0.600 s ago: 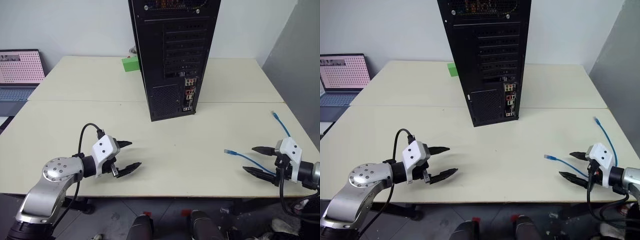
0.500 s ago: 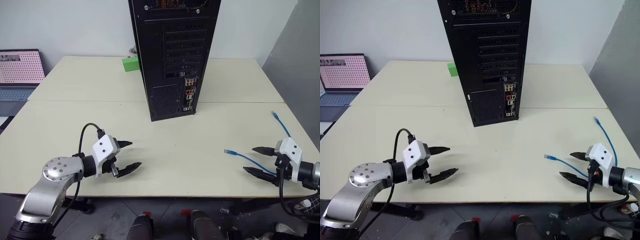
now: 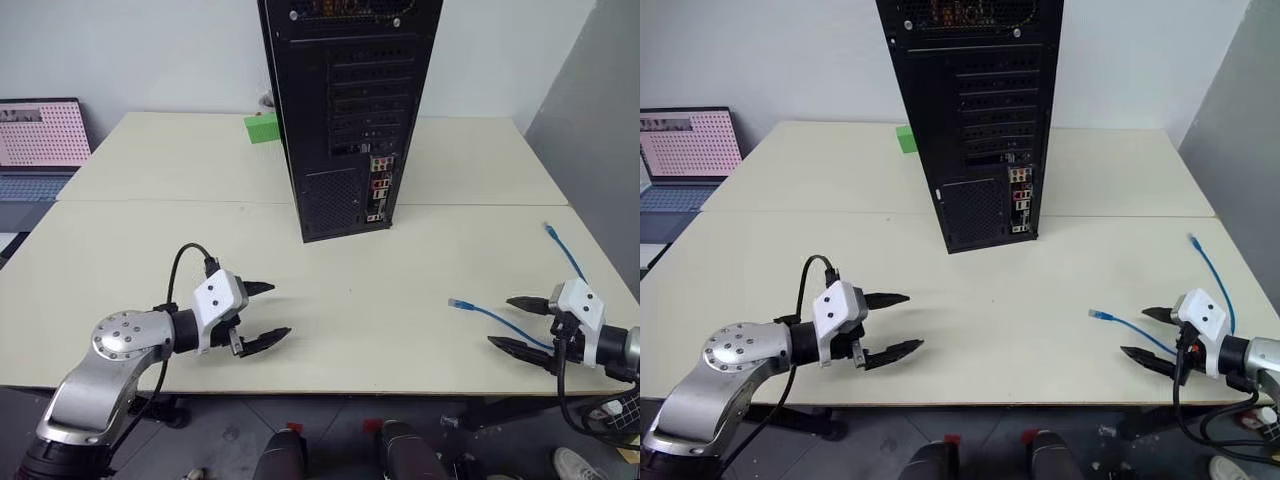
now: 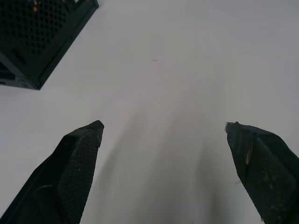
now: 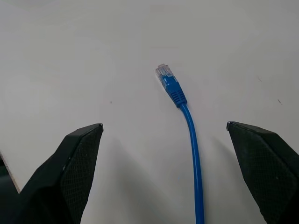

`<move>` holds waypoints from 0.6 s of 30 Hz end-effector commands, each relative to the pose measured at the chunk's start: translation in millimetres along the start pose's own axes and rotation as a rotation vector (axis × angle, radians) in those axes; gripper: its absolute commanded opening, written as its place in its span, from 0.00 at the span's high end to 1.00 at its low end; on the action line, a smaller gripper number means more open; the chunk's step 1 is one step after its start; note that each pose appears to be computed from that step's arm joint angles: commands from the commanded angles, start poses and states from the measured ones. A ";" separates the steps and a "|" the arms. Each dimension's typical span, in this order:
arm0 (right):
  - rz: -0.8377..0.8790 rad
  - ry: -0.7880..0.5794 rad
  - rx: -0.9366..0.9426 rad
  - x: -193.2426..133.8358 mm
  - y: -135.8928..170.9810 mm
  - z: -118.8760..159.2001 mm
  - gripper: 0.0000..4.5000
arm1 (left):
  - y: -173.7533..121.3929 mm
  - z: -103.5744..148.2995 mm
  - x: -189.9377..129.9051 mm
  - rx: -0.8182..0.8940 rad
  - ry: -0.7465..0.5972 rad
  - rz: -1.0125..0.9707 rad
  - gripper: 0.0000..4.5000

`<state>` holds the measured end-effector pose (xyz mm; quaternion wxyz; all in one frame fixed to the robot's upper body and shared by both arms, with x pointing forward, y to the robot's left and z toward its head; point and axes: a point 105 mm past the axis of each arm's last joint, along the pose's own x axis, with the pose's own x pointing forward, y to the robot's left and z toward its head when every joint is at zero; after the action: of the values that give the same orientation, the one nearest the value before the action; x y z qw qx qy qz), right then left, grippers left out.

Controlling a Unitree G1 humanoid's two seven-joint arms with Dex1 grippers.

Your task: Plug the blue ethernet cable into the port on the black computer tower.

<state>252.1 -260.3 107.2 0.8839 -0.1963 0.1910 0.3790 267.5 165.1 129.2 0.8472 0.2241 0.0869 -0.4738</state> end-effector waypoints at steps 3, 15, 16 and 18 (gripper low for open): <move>-0.037 0.003 -0.005 4.6 -5.9 4.3 0.00 | -16.4 21.1 19.5 0.062 -0.059 -0.113 0.01; -0.036 0.066 0.081 27.0 -21.9 -24.0 0.06 | -33.9 34.3 51.0 0.126 -0.122 -0.275 0.00; -0.030 0.070 0.086 27.5 -22.4 -25.6 0.10 | -34.6 34.5 52.0 0.126 -0.124 -0.279 0.00; -0.010 0.081 0.089 28.1 -21.4 -27.0 0.21 | -37.2 34.9 53.1 0.120 -0.129 -0.295 0.00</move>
<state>282.7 -268.7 78.0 0.8921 -0.1679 0.2295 0.3512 264.5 96.0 124.4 0.7662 0.2218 0.0509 -0.6010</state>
